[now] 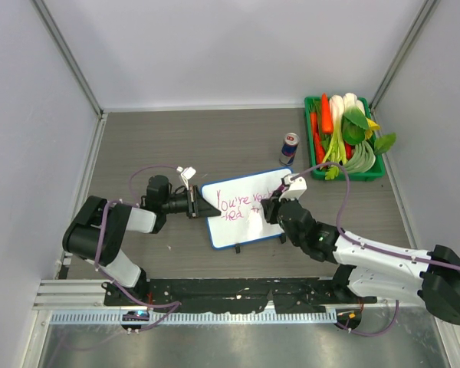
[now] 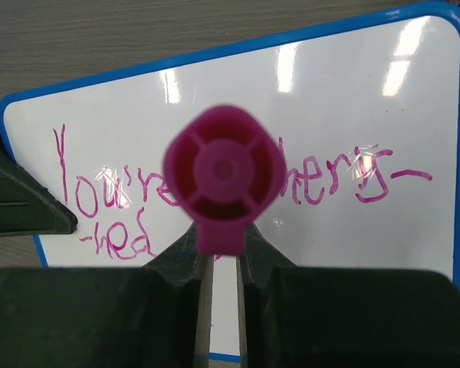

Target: Write a sentence on the whiteboard

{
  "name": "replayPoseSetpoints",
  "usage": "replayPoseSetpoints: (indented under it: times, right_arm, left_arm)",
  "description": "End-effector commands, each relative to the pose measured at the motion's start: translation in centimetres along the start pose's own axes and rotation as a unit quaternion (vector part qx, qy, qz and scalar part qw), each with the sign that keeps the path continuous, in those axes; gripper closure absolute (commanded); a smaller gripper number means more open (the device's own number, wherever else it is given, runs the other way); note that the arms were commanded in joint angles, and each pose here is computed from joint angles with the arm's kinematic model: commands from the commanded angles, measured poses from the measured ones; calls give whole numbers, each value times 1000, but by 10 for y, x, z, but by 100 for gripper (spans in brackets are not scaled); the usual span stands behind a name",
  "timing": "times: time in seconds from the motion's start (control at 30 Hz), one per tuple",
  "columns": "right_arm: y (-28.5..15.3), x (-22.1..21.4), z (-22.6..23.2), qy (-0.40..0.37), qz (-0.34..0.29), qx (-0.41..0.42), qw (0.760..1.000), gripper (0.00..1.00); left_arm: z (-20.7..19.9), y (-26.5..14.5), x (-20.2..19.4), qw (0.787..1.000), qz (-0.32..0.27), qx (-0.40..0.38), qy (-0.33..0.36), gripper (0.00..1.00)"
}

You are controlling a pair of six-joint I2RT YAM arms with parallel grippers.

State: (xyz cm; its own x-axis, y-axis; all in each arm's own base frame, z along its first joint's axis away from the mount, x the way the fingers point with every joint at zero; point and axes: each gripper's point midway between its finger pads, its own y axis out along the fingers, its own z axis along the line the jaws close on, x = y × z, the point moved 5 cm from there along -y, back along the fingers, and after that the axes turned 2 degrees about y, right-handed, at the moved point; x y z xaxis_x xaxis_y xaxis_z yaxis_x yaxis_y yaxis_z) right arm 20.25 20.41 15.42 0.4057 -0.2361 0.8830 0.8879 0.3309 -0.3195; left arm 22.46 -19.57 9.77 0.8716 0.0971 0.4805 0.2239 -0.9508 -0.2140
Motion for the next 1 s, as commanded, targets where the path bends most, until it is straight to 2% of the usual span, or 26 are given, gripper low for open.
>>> replayPoseSetpoints:
  times: [0.0, 0.6, 0.97]
  right_arm:
    - [5, 19, -2, 0, -36, -35, 999, 99]
    - [-2, 3, -12, -7, -10, -37, 999, 99]
    - [-8, 23, -4, 8, -31, -21, 999, 99]
  left_arm:
    - [14, 0, -15, 999, 11, 30, -39, 100]
    - [14, 0, -16, 999, 12, 30, -39, 100]
    - [14, 0, -15, 999, 12, 28, -40, 100]
